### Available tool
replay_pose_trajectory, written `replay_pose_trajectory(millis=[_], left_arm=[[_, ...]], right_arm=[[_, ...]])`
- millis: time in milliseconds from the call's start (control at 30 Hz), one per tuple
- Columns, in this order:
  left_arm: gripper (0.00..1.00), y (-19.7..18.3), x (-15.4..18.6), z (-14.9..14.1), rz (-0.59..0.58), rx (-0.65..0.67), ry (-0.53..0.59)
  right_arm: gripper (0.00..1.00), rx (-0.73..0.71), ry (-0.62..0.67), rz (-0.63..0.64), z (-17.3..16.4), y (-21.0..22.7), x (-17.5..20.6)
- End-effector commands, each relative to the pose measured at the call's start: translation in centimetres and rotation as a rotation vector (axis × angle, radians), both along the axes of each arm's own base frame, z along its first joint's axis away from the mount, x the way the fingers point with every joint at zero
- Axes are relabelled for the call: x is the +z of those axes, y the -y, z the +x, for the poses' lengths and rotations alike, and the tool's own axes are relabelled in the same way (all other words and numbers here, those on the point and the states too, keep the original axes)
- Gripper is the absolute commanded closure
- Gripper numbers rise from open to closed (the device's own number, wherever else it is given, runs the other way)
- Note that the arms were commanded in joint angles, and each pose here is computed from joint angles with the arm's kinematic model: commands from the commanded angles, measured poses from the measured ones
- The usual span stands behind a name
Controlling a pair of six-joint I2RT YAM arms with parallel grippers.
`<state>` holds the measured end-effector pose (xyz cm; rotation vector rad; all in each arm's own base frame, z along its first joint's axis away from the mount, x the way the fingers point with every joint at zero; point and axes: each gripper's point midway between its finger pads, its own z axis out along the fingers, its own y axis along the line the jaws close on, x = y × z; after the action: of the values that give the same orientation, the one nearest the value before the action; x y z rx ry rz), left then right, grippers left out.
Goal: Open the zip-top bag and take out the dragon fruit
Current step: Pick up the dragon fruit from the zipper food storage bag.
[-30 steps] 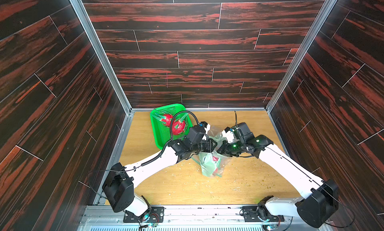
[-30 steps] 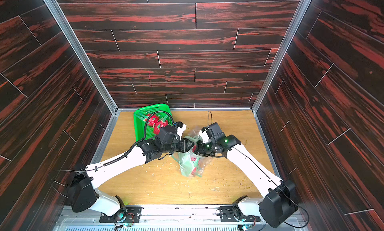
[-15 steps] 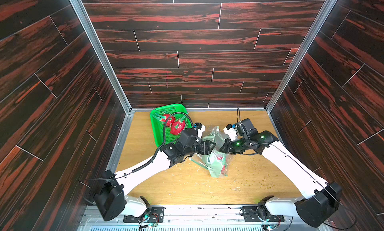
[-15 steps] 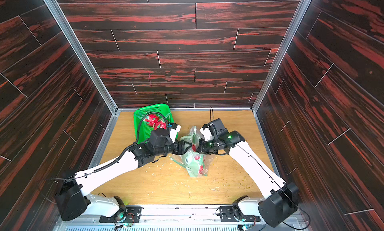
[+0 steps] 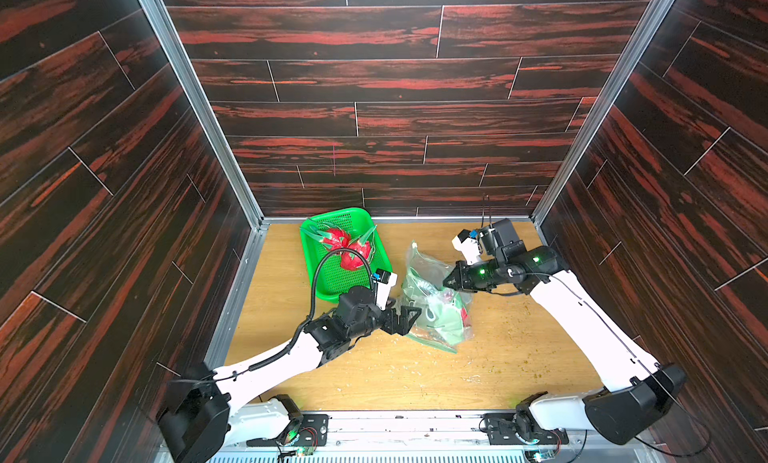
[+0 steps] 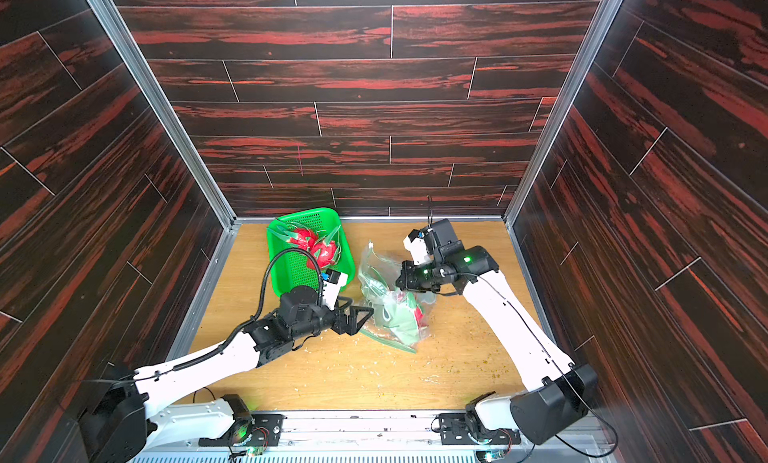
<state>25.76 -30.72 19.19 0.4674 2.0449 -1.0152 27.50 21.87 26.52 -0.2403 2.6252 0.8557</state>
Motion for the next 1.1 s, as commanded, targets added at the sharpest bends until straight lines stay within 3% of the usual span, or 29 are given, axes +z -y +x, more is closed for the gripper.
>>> replay_pose_trajectory(millis=[0, 200, 367, 533, 767, 1067], left_arm=[[0.03, 1.5, 1.7, 0.1, -0.100, -0.060, 0.082], [0.02, 4.8, -0.9, -0.6, -0.021, -0.131, 0.097], [0.05, 6.2, -1.5, -0.2, 0.001, -0.101, 0.137], [0.14, 7.9, -0.4, -0.3, -0.045, -0.106, 0.149], [0.17, 8.8, -0.1, 0.1, -0.130, -0.053, 0.083], [0.40, 9.9, -2.0, 0.7, -0.150, -0.024, 0.008]], right_arm=[[1.00, 0.023, 0.102, 0.110, 0.9, -1.2, 4.3], [1.00, -0.005, 0.133, 0.143, 1.7, -1.2, 6.4], [1.00, -0.053, 0.164, 0.171, 2.5, -0.9, 8.2], [1.00, -0.121, 0.186, 0.192, 3.4, -0.4, 9.2], [1.00, -0.231, 0.211, 0.219, 4.3, 0.6, 9.7], [1.00, -0.309, 0.226, 0.251, 4.8, 1.3, 9.8]])
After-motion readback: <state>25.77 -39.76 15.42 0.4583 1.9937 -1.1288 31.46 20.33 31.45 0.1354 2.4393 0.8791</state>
